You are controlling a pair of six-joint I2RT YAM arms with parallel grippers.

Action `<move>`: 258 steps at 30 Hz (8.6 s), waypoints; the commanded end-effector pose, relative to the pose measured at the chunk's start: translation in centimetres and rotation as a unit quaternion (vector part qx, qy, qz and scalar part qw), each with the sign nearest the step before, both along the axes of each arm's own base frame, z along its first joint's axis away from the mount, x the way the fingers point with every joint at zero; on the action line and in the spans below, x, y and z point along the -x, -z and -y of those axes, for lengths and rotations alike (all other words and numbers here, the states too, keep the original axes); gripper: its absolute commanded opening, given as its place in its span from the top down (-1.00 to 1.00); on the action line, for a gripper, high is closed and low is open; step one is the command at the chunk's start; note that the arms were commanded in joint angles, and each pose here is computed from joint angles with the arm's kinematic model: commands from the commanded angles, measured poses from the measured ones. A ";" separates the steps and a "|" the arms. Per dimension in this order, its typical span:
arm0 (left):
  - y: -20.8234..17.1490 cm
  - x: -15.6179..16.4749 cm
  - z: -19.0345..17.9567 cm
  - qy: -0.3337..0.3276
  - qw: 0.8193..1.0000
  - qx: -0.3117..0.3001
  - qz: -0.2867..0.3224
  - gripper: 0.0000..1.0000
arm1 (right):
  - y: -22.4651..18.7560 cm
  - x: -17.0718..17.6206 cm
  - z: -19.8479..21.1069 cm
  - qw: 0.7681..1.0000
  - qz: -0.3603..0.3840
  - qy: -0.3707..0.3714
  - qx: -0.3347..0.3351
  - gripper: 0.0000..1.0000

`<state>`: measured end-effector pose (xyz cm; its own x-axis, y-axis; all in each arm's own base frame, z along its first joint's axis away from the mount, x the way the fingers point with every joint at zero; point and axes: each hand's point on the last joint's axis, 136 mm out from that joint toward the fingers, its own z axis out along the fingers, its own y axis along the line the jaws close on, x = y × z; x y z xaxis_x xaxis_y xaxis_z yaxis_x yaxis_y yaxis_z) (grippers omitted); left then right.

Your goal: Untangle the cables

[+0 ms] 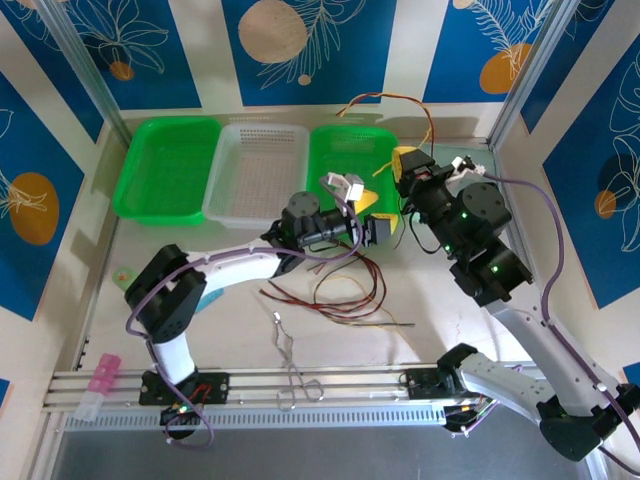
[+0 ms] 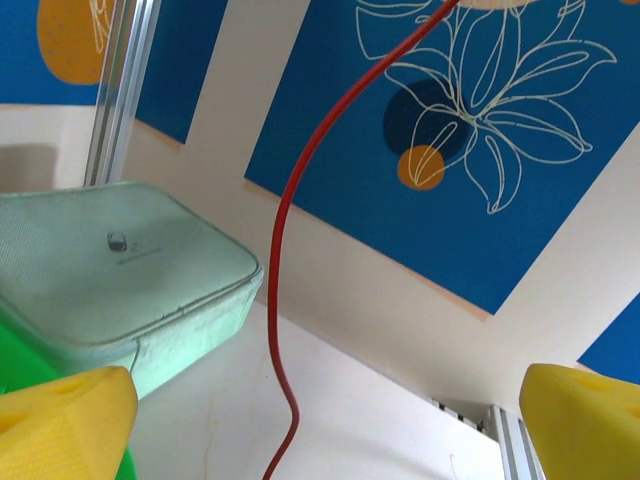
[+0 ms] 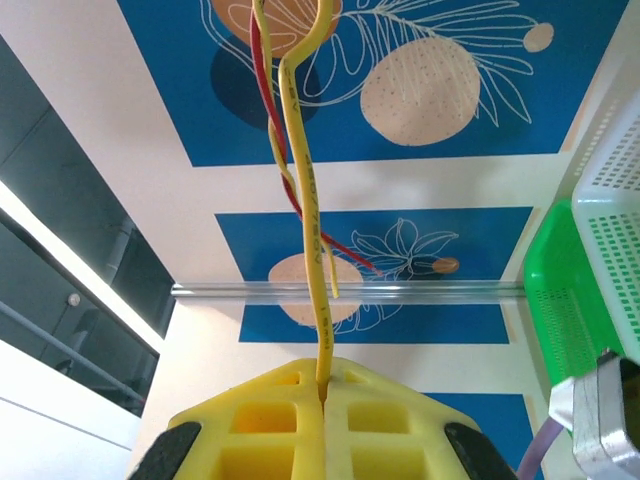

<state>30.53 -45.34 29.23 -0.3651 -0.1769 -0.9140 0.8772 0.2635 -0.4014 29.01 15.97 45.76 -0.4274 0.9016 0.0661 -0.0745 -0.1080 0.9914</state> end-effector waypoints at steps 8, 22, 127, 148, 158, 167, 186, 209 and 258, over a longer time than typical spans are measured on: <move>-1.3 -1.1 3.1 0.001 1.000 -0.001 0.024 -0.92 | -5.1 0.9 -0.2 0.997 0.058 -0.002 -0.047 1.00; -1.0 -1.1 3.0 -0.003 0.999 -0.042 0.005 1.00 | -5.8 2.1 1.3 0.995 0.085 0.021 -0.038 1.00; -23.6 -2.1 -44.5 -0.598 0.778 -0.175 0.077 1.00 | 5.0 -17.4 -21.0 0.965 0.157 -0.117 0.176 1.00; -17.6 -4.8 -45.6 -0.586 0.758 -0.287 0.005 1.00 | 26.7 -24.0 -31.5 0.926 -0.156 -0.208 0.274 -0.07; -19.9 -5.3 -47.4 -0.623 0.715 -0.315 0.038 1.00 | 20.3 -22.9 -28.9 0.933 -0.134 -0.208 0.262 -0.65; -20.4 -8.7 -48.2 -0.637 0.681 -0.352 0.083 1.00 | 12.5 -19.5 -27.2 0.936 -0.063 -0.230 0.260 -0.68; -17.7 -15.2 -54.3 -0.681 0.635 -0.363 0.024 1.00 | 8.1 -15.1 -13.6 0.945 -0.037 -0.210 0.249 -0.62; 12.6 -22.0 -50.9 -0.488 0.702 -0.374 -0.360 1.00 | 12.4 -4.1 -3.6 0.942 -0.091 -0.158 0.282 -0.61; 13.3 -26.2 -53.7 -0.517 0.705 -0.264 -0.408 -0.80 | 11.9 0.1 0.9 0.945 -0.100 -0.113 0.291 -0.61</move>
<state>57.32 7.23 11.09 -0.7801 -0.4474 -0.4373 -0.3632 0.8930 -0.2658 29.68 15.63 33.43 -0.6581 0.6890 -0.3036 0.0918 0.4736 0.8759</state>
